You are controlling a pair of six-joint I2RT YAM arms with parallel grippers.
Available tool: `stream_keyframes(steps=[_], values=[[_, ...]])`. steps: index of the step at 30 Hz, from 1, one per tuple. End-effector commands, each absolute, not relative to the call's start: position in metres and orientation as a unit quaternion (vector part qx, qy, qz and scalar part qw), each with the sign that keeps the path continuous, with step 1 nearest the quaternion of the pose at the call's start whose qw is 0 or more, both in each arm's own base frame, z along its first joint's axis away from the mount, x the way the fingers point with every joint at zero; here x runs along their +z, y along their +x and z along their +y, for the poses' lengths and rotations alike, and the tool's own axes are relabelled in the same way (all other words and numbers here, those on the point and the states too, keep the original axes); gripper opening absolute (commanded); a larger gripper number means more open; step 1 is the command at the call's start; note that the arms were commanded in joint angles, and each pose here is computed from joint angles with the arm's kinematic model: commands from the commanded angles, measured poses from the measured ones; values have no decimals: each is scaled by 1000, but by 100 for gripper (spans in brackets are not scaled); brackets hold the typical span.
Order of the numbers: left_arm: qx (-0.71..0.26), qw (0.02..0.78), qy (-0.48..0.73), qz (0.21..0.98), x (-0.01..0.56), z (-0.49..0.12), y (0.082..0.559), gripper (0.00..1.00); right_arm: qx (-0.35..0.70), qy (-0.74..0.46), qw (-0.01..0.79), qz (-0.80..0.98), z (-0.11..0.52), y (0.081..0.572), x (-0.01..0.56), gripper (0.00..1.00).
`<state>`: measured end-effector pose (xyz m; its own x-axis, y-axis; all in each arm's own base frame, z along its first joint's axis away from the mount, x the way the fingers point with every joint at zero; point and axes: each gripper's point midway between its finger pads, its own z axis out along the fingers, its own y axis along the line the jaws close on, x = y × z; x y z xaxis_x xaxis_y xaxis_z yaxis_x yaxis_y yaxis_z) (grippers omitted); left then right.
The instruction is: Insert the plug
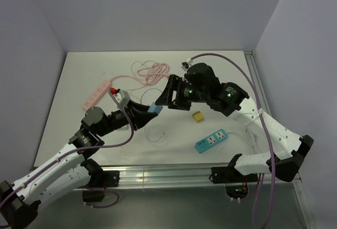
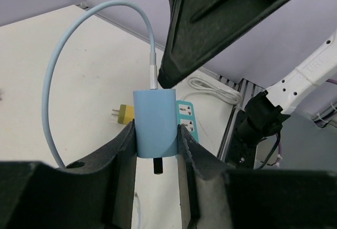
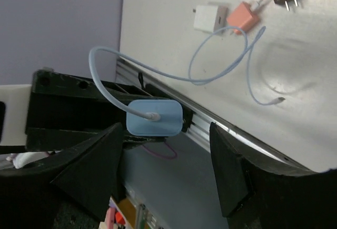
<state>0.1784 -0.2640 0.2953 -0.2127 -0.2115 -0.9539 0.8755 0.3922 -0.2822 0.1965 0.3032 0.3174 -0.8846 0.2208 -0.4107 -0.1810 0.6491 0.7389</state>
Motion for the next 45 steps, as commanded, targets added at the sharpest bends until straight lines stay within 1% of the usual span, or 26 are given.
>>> stream_keyframes(steps=[1,7,17,24,29,31,32,33,34,36,37,39,40,41,42,45], values=[[-467,607,280,579,324,-263,180,1,431,-30,221,874,302,177,334,73],[-462,603,292,581,323,-267,178,0,413,-47,183,891,305,168,313,72],[-456,586,300,598,310,-275,178,1,397,-62,180,898,314,176,310,68],[-453,588,306,596,311,-275,174,1,393,-63,163,903,322,179,298,62],[-452,589,306,596,311,-274,173,0,401,-69,150,901,326,176,297,54],[-454,588,308,594,312,-274,171,1,406,-72,146,899,328,175,297,42],[-455,588,308,593,313,-275,171,0,405,-75,148,899,327,175,297,30],[-454,585,305,598,311,-274,171,1,402,-79,151,900,328,176,297,2],[-451,586,285,610,313,-272,177,15,401,-84,156,899,328,178,297,0],[-445,581,261,629,309,-268,182,48,376,-98,180,904,324,188,294,0],[-449,577,242,638,311,-266,183,99,346,-87,214,909,316,205,292,0],[-438,584,199,653,312,-257,193,100,293,-72,276,913,295,239,299,0],[-444,574,180,664,308,-256,193,99,276,-68,306,909,287,253,306,0],[-442,580,161,665,312,-251,195,99,245,-68,364,896,275,275,319,0],[-442,579,152,669,311,-249,196,99,227,-58,391,890,263,290,325,0],[-441,565,122,686,307,-243,196,99,153,-79,488,856,228,323,347,0]])
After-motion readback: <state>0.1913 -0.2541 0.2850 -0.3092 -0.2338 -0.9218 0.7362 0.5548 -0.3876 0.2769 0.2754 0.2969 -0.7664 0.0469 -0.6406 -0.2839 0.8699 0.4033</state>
